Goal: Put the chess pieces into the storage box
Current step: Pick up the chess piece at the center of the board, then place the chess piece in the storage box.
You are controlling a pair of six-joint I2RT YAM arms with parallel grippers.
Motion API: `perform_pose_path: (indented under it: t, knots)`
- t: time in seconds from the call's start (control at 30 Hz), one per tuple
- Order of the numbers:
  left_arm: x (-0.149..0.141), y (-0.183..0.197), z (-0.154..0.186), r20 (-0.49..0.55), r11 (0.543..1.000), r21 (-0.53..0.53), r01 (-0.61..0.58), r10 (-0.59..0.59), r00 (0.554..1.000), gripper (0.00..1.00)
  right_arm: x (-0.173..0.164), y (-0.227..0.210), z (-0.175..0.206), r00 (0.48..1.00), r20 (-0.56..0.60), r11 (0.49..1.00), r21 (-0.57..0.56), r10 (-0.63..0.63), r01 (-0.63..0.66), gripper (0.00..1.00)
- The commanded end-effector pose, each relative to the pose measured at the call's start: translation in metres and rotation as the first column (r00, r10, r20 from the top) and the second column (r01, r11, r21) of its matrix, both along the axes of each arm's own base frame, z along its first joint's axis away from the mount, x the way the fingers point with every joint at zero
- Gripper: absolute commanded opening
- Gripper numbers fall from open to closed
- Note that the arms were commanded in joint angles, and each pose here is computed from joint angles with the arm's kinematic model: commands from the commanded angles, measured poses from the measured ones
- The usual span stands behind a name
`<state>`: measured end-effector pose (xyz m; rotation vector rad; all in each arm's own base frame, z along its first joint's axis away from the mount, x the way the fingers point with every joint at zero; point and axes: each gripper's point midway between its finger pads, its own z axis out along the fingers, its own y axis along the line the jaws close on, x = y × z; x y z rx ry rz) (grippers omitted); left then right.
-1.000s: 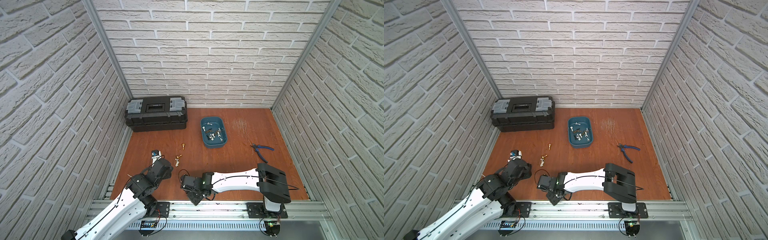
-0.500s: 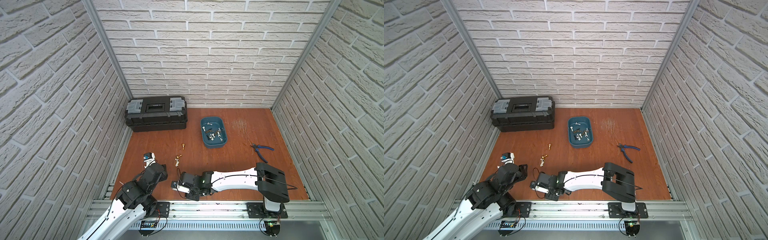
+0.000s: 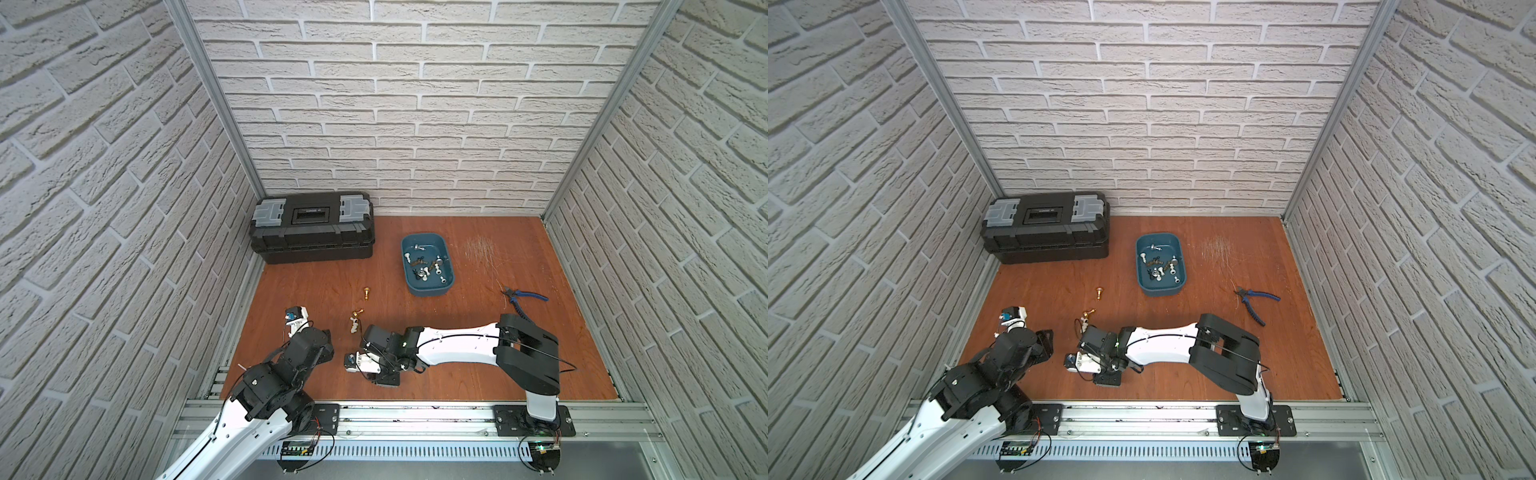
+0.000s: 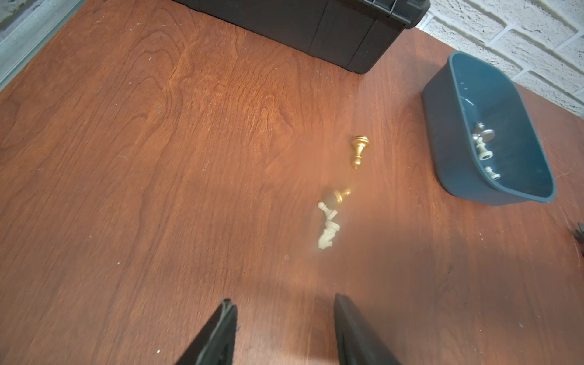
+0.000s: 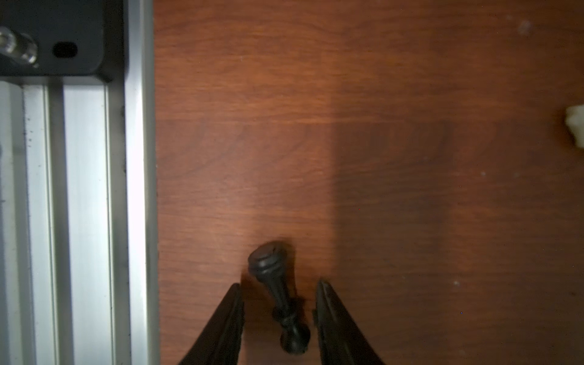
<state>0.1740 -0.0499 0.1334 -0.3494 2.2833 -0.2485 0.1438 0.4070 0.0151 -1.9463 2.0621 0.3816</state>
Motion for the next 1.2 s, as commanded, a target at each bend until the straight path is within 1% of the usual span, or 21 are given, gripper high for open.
perform_pose_path:
  t: [0.0, 0.1, 0.23, 0.3, 0.37, 0.47, 0.53, 0.57, 0.63, 0.73, 0.77, 0.83, 0.9, 0.97, 1.0, 1.03, 1.17]
  knots:
    - [0.001, 0.004, 0.002, 0.014, 1.000, 0.008, -0.015, 0.015, 1.000, 0.54, -0.003, 0.003, -0.013, 1.000, -0.014, 0.999, -0.024, 0.021, -0.022, 0.32]
    - [0.001, 0.004, 0.002, 0.014, 1.000, 0.010, -0.017, 0.017, 1.000, 0.54, -0.002, 0.001, -0.015, 1.000, -0.011, 0.999, -0.033, 0.023, -0.024, 0.20]
    - [0.002, 0.004, 0.002, 0.010, 1.000, 0.016, -0.018, 0.018, 1.000, 0.54, 0.001, 0.000, -0.008, 0.999, -0.040, 1.000, -0.005, -0.002, 0.002, 0.10]
    - [0.003, 0.004, 0.002, 0.005, 0.999, 0.025, -0.021, 0.021, 1.000, 0.54, 0.009, 0.005, 0.015, 0.997, -0.066, 0.996, 0.074, -0.042, 0.047, 0.06]
    - [0.004, 0.003, 0.004, 0.001, 0.999, 0.034, -0.018, 0.018, 1.000, 0.55, 0.021, 0.006, 0.041, 0.989, -0.104, 0.980, 0.163, -0.100, 0.116, 0.05]
    - [0.008, 0.002, 0.008, -0.008, 0.998, 0.057, -0.015, 0.016, 1.000, 0.55, 0.059, -0.003, 0.087, 0.963, -0.134, 0.918, 0.294, -0.234, 0.264, 0.03]
    - [0.012, 0.001, 0.010, -0.013, 0.997, 0.071, -0.012, 0.013, 1.000, 0.55, 0.096, -0.020, 0.112, 0.927, -0.135, 0.861, 0.343, -0.350, 0.376, 0.03]
    - [0.015, -0.001, 0.010, -0.016, 0.997, 0.077, -0.011, 0.013, 1.000, 0.55, 0.117, -0.031, 0.120, 0.902, -0.136, 0.832, 0.349, -0.411, 0.432, 0.04]
    - [0.020, -0.003, 0.009, -0.026, 0.996, 0.090, -0.015, 0.017, 1.000, 0.56, 0.154, -0.053, 0.125, 0.852, -0.109, 0.791, 0.328, -0.512, 0.517, 0.04]
    - [0.029, -0.008, 0.006, -0.040, 0.995, 0.102, -0.016, 0.020, 0.999, 0.56, 0.215, -0.094, 0.123, 0.739, -0.048, 0.705, 0.266, -0.672, 0.658, 0.04]
    - [0.031, -0.011, 0.006, -0.045, 0.995, 0.103, -0.012, 0.017, 0.999, 0.56, 0.233, -0.108, 0.123, 0.696, -0.037, 0.668, 0.248, -0.717, 0.702, 0.04]
    - [0.036, -0.016, 0.004, -0.053, 0.995, 0.101, -0.006, 0.011, 0.999, 0.56, 0.264, -0.131, 0.123, 0.618, -0.044, 0.593, 0.231, -0.785, 0.771, 0.05]
    - [0.040, -0.019, 0.002, -0.063, 0.995, 0.101, -0.002, 0.009, 0.998, 0.56, 0.289, -0.145, 0.121, 0.563, -0.090, 0.533, 0.229, -0.822, 0.815, 0.05]
    - [0.043, -0.022, -0.006, -0.093, 0.994, 0.112, 0.004, 0.006, 0.996, 0.56, 0.308, -0.151, 0.121, 0.532, -0.131, 0.492, 0.248, -0.836, 0.834, 0.06]
    - [0.045, -0.024, -0.008, -0.105, 0.993, 0.114, 0.010, 0.002, 0.994, 0.56, 0.317, -0.153, 0.110, 0.523, -0.143, 0.484, 0.236, -0.841, 0.843, 0.07]
    - [0.046, -0.027, -0.010, -0.115, 0.994, 0.111, 0.018, -0.005, 0.993, 0.56, 0.323, -0.155, 0.107, 0.514, -0.146, 0.475, 0.236, -0.845, 0.848, 0.09]
    - [0.052, -0.035, -0.018, -0.171, 0.991, 0.121, 0.052, -0.031, 0.985, 0.56, 0.343, -0.158, 0.107, 0.504, -0.122, 0.463, 0.256, -0.855, 0.848, 0.14]
